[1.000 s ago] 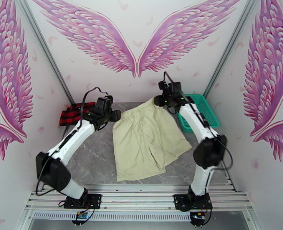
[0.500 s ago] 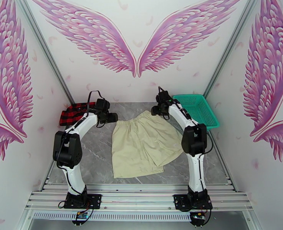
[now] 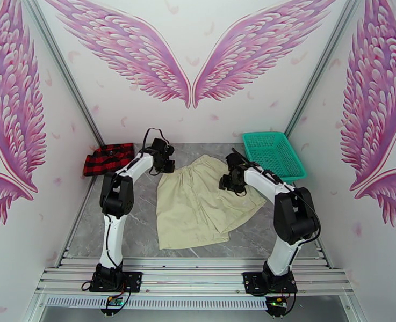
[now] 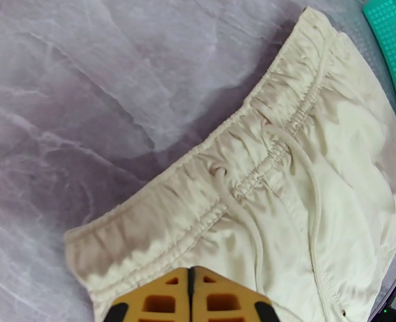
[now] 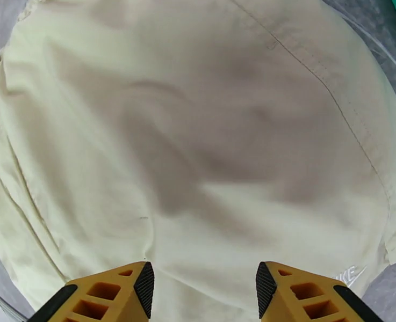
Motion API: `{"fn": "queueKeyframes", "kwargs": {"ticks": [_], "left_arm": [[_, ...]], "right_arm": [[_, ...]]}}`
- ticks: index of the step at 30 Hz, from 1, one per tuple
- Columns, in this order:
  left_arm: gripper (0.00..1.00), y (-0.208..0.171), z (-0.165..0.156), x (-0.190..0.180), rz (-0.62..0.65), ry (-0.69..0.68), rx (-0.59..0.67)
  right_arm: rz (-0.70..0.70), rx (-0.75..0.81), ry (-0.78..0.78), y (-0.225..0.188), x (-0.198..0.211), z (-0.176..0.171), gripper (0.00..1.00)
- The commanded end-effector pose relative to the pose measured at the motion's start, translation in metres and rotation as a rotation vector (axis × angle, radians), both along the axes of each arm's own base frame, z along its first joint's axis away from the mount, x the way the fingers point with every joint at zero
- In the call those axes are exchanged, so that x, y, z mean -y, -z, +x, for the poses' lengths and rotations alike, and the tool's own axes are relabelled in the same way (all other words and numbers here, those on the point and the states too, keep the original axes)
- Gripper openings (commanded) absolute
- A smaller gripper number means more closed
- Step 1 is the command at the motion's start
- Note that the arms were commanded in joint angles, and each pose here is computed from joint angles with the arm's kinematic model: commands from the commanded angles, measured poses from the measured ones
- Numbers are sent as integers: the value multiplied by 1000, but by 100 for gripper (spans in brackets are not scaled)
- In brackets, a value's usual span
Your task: Fold and stack the mixed laundry pile
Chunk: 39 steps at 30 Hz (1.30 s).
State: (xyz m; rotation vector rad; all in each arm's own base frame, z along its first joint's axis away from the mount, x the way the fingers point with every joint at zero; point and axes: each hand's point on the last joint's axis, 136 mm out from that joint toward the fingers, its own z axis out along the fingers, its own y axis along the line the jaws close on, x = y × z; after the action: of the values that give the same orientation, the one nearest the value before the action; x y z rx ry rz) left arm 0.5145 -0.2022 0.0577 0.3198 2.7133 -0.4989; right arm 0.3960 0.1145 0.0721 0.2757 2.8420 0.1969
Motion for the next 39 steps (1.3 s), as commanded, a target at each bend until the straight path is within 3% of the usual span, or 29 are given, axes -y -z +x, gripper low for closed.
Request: {"fn": "queueKeyframes", "kwargs": {"ticks": [1,7,15,22,26,31,35,39], "left_arm": [[4,24,-17,-23,64,-32,-117],[2,44,-54,-67,68,-129,-226],[0,44,-121,-117,35,-308,-329],[1,40,-189,-117,-75,-492,-386],[2,37,-222,-96,-140,-537,-402],[5,12,-242,-77,-172,-537,-368],[11,-15,-245,-81,-137,-515,-300],[14,-47,-220,-84,-89,-401,-183]], "right_arm": [[-60,-28,71,19,14,14,56],[-80,-80,70,47,4,51,55],[-63,-78,-19,68,-45,106,57],[46,13,-106,66,-93,153,62],[164,119,-145,38,-120,174,64],[254,290,-185,-50,-136,189,66],[235,337,-201,-109,-128,170,66],[128,282,-164,-116,-96,130,63]]}}
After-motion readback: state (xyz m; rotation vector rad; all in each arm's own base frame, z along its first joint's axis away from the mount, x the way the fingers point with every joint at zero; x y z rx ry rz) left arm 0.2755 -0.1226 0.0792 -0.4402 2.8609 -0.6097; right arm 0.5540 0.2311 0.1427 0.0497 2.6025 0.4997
